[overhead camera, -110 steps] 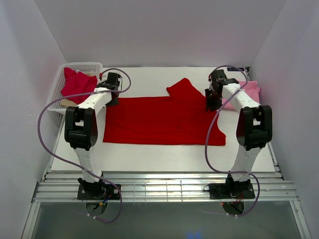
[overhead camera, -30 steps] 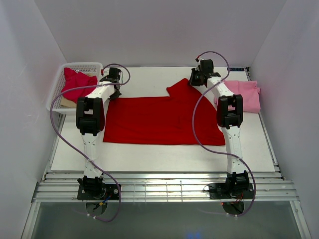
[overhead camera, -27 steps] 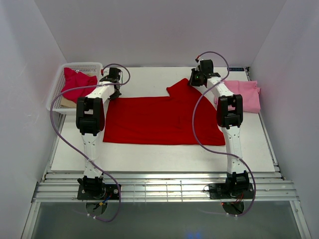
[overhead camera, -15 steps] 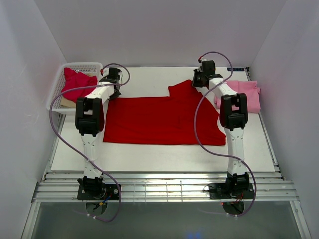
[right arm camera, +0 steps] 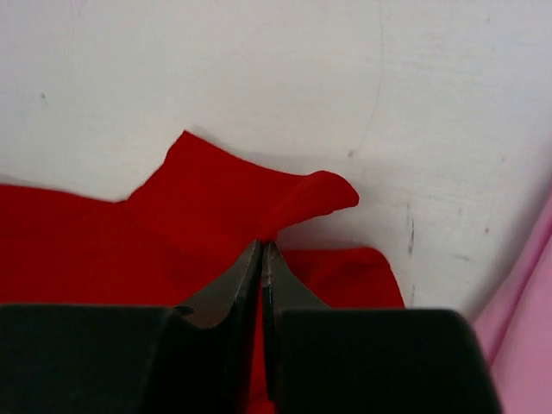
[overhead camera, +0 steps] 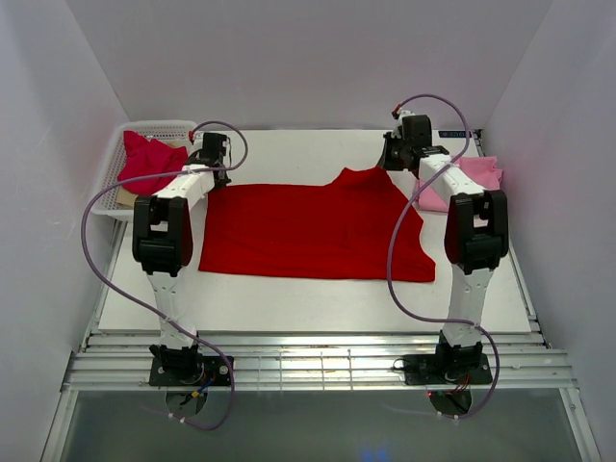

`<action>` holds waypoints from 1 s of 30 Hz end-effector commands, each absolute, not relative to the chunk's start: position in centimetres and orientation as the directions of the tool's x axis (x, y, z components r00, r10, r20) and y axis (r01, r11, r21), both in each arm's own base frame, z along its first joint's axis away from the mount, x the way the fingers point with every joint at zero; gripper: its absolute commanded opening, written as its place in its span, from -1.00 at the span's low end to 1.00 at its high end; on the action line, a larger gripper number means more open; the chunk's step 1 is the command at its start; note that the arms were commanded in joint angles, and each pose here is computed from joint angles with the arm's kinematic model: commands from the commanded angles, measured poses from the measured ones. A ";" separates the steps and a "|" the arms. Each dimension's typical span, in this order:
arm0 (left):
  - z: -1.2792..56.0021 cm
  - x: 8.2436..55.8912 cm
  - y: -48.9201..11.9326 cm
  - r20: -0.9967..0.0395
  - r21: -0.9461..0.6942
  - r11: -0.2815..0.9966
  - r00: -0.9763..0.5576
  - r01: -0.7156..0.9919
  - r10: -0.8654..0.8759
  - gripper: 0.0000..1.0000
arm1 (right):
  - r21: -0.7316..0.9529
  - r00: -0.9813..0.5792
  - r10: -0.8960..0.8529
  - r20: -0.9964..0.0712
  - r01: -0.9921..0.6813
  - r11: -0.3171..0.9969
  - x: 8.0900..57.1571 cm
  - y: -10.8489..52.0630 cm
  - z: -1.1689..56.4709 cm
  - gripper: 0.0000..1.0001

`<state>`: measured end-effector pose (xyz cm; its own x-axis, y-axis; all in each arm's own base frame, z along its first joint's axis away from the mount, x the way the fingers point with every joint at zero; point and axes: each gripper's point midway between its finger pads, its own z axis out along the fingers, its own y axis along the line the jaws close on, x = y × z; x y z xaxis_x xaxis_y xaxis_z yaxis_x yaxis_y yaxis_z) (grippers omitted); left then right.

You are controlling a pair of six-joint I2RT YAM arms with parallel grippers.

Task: Fold and stack the t-shirts
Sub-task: Grap the side of the flattened tshirt furthest away from the robot with both arms, then fold the other side of the tshirt into a rectangle

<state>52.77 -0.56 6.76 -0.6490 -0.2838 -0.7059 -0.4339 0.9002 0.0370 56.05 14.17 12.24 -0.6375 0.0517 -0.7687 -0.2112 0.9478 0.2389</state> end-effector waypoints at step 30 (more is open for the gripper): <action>9.1 44.8 0.8 -0.725 0.093 0.925 -0.662 -0.368 -0.190 -1.00 | 0.190 -0.671 0.001 -0.742 -0.208 0.960 38.4 10.4 13.6 -0.84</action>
<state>45.35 0.09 6.49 -0.7003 -0.1981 -0.6858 -0.3484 0.9334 0.0862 39.13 10.92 12.94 -0.6893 0.0160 -0.7243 -0.2069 0.9538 0.2179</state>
